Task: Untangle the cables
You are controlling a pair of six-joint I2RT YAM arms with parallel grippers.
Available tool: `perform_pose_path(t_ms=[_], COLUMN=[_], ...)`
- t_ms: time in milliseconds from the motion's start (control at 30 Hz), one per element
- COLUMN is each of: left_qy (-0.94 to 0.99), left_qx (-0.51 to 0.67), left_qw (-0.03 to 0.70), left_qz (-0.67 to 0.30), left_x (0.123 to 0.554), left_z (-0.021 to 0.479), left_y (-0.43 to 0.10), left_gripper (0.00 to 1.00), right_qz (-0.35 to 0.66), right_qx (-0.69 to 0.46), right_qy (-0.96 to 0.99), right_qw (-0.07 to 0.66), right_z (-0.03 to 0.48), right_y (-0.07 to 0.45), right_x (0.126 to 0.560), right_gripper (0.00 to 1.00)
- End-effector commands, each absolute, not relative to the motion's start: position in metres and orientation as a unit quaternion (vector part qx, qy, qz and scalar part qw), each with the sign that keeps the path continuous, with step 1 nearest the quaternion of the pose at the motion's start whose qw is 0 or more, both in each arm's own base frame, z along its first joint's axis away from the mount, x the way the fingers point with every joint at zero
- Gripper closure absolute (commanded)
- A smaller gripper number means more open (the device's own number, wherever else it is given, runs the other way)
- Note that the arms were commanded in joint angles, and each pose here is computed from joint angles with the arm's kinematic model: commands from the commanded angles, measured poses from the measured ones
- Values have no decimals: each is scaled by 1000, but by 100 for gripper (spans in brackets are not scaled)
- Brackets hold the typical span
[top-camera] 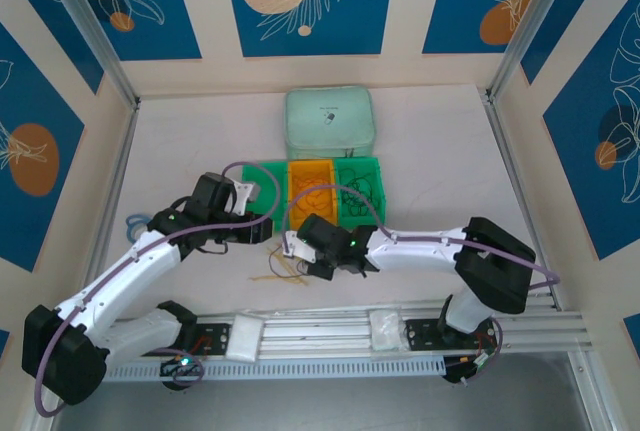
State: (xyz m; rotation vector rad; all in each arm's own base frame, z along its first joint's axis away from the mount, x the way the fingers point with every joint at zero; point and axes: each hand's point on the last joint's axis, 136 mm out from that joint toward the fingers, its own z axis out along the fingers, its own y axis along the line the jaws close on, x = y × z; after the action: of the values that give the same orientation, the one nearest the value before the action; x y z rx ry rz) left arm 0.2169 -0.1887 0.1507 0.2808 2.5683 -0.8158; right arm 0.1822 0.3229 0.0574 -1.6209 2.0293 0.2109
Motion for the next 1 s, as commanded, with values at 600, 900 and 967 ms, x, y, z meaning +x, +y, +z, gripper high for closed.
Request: perform_pose_path(t_ms=[600, 900, 967], left_qy=[920, 918, 918], left_qx=[111, 108, 108], left_qw=[221, 227, 227], left_qz=[-305, -306, -306], left_x=[218, 221, 221], left_z=[153, 156, 156], left_y=[-190, -190, -190], left_gripper=[59, 59, 59], right_qz=[414, 539, 557], right_qx=[-426, -335, -319], right_qy=[769, 732, 722], right_qw=[236, 245, 258], right_z=[176, 244, 260], right_y=[337, 314, 306], right_x=[170, 184, 187], right_gripper=[100, 100, 100])
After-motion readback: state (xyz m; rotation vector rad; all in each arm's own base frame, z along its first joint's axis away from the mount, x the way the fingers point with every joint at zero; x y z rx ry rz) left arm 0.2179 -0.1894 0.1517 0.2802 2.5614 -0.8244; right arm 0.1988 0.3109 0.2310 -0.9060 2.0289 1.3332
